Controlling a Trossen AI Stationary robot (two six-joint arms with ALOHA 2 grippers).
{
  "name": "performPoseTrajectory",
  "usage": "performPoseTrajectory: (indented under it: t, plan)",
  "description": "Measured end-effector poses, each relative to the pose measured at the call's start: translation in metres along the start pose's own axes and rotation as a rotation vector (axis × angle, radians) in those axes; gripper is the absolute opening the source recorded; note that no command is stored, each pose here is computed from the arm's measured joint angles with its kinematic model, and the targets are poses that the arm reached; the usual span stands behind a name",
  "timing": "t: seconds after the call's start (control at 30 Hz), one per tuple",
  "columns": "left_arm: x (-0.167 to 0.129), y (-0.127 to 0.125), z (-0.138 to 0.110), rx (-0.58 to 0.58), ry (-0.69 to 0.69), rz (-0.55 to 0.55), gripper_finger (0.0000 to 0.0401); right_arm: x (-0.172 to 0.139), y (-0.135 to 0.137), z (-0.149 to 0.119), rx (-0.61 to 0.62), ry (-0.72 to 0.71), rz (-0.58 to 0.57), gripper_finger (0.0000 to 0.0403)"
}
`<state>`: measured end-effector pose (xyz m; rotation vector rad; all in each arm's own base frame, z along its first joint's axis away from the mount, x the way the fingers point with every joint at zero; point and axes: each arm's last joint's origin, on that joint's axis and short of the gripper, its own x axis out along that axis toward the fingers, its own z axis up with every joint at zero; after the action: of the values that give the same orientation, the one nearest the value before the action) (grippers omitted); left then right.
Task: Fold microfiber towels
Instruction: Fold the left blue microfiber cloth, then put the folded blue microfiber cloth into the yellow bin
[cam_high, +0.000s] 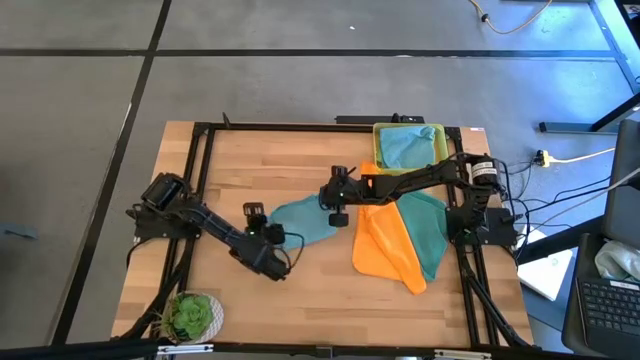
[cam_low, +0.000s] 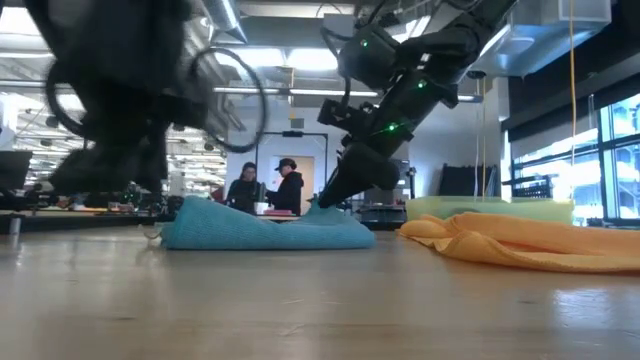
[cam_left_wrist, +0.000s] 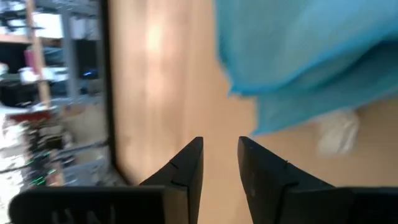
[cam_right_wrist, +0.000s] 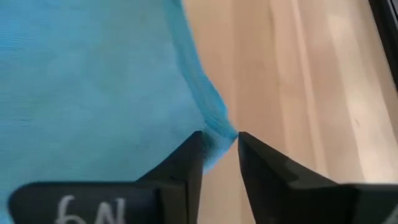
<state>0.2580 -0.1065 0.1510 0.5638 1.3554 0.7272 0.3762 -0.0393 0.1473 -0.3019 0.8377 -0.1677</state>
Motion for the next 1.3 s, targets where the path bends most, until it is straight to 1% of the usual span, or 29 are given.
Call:
performPoseTrajectory:
  t: [0.1,0.17,0.27,0.37,0.43,0.5,0.57,0.63,0.73,0.8,0.9,1.03,1.1,1.17,1.23,1.3]
  plan:
    - [-0.010,0.006,-0.012,-0.022,0.004,0.067,0.0092,0.001,-0.007,-0.003,0.034,0.015,-0.013,0.0120]
    - [-0.018,0.009,-0.015,-0.068,-0.051,0.084,0.0094,0.002,-0.010,-0.003,0.046,0.014,-0.017,0.0130]
    - [-0.033,0.006,-0.015,-0.146,-0.208,0.052,0.0095,0.002,-0.010,-0.002,0.047,0.002,-0.020,0.0143]
    - [-0.045,0.002,-0.011,-0.163,-0.309,-0.019,0.0096,-0.003,-0.012,0.002,0.054,-0.027,-0.014,0.0154]
    - [-0.049,0.000,-0.010,-0.162,-0.322,-0.069,0.0096,-0.012,-0.011,0.010,0.082,-0.084,0.029,0.0160]
    - [-0.050,-0.003,-0.009,-0.171,-0.319,-0.109,0.0096,-0.019,-0.009,0.022,0.136,-0.196,0.113,0.0164]
    - [-0.050,-0.008,-0.011,-0.193,-0.327,-0.146,0.0096,-0.023,-0.002,0.031,0.212,-0.281,0.229,0.0165]
    - [-0.048,-0.016,-0.017,-0.218,-0.340,-0.171,0.0096,-0.020,0.012,0.037,0.250,-0.329,0.299,0.0165]
    - [-0.047,-0.025,-0.026,-0.257,-0.393,-0.171,0.0096,-0.010,0.040,0.034,0.228,-0.274,0.337,0.0165]
    - [-0.045,-0.029,-0.034,-0.261,-0.407,-0.169,0.0096,-0.007,0.056,0.036,0.226,-0.255,0.358,0.0165]
    - [-0.043,-0.033,-0.044,-0.277,-0.390,-0.179,0.0096,-0.005,0.068,0.052,0.275,-0.285,0.359,0.0165]
    - [-0.045,-0.038,-0.056,-0.351,-0.408,-0.188,0.0096,0.007,0.085,0.072,0.290,-0.299,0.357,0.0165]
    - [-0.046,-0.040,-0.061,-0.378,-0.427,-0.194,0.0096,0.017,0.091,0.082,0.292,-0.272,0.302,0.0165]
    - [-0.049,-0.042,-0.066,-0.398,-0.430,-0.201,0.0096,0.030,0.093,0.087,0.318,-0.211,0.262,0.0165]
    - [-0.052,-0.043,-0.072,-0.424,-0.436,-0.213,0.0096,0.045,0.090,0.091,0.361,-0.144,0.249,0.0165]
    - [-0.057,-0.045,-0.078,-0.445,-0.448,-0.230,0.0096,0.056,0.087,0.098,0.407,-0.113,0.267,0.0165]
